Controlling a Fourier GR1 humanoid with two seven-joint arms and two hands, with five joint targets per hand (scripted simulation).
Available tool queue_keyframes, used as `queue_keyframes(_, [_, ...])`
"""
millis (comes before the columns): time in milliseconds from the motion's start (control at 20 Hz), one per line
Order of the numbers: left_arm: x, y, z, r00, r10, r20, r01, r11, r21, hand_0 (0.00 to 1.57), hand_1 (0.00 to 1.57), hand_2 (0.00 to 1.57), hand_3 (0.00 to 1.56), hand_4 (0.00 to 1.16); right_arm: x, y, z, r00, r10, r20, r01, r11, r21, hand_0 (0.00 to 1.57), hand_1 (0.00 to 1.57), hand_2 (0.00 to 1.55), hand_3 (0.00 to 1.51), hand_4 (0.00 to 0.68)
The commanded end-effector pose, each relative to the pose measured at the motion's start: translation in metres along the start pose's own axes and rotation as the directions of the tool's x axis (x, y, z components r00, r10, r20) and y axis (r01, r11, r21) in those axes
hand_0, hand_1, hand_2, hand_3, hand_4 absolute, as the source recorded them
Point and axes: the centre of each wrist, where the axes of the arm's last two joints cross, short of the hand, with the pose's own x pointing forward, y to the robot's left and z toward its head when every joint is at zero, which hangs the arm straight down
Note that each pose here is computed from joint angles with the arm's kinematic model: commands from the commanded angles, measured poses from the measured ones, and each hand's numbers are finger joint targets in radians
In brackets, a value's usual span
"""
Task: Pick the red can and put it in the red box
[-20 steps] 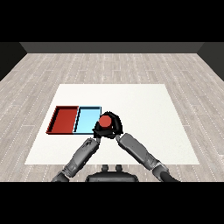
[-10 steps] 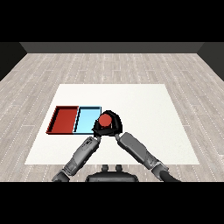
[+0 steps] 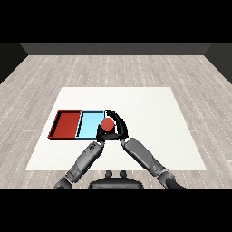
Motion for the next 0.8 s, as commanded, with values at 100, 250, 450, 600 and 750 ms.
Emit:
queue_keyframes(100, [0.004, 0.002, -0.0011, 0.999, 0.027, -0.02, -0.026, 0.999, 0.021, 1.57, 1.57, 1.57, 1.5, 1.14, 0.002, -0.018, 0.015, 0.9998, 0.012, -0.014, -0.012, 0.9998, -0.018, 0.0, 0.0, 0.0, 0.0, 0.0])
queue_keyframes(250, [-0.005, 0.006, 0.0125, 1.0, 0.012, -0.024, -0.012, 1.0, 0.013, 1.57, 1.57, 1.57, 1.51, 1.15, 0.004, -0.015, 0.0, 0.9992, -0.008, 0.04, 0.009, 0.999, -0.043, 0.0, 0.0, 0.0, 0.0, 0.0])
queue_keyframes(450, [-0.009, 0.021, 0.0057, 0.999, -0.01, -0.049, 0.011, 1.0, 0.008, 1.57, 1.57, 1.57, 1.5, 1.14, 0.014, -0.048, 0.009, 0.9984, 0.019, 0.053, -0.013, 0.993, -0.117, 0.0, 0.0, 0.0, 0.0, 0.0])
queue_keyframes(600, [-0.012, 0.033, 0.0083, 0.998, -0.056, -0.025, 0.057, 0.997, 0.047, 1.57, 1.57, 1.57, 1.48, 1.13, 0.046, -0.055, 0.01, 0.9906, -0.036, 0.132, 0.052, 0.9914, -0.12, 0.0, 0.0, 0.0, 0.0, 0.0])
queue_keyframes(750, [0.008, 0.029, -0.0119, 0.998, -0.055, -0.001, 0.055, 0.996, 0.068, 1.57, 1.57, 1.57, 1.48, 1.14, 0.051, -0.097, 0.013, 0.9892, 0.002, 0.146, 0.021, 0.9875, -0.156, 0.0, 0.0, 0.0, 0.0, 0.0])
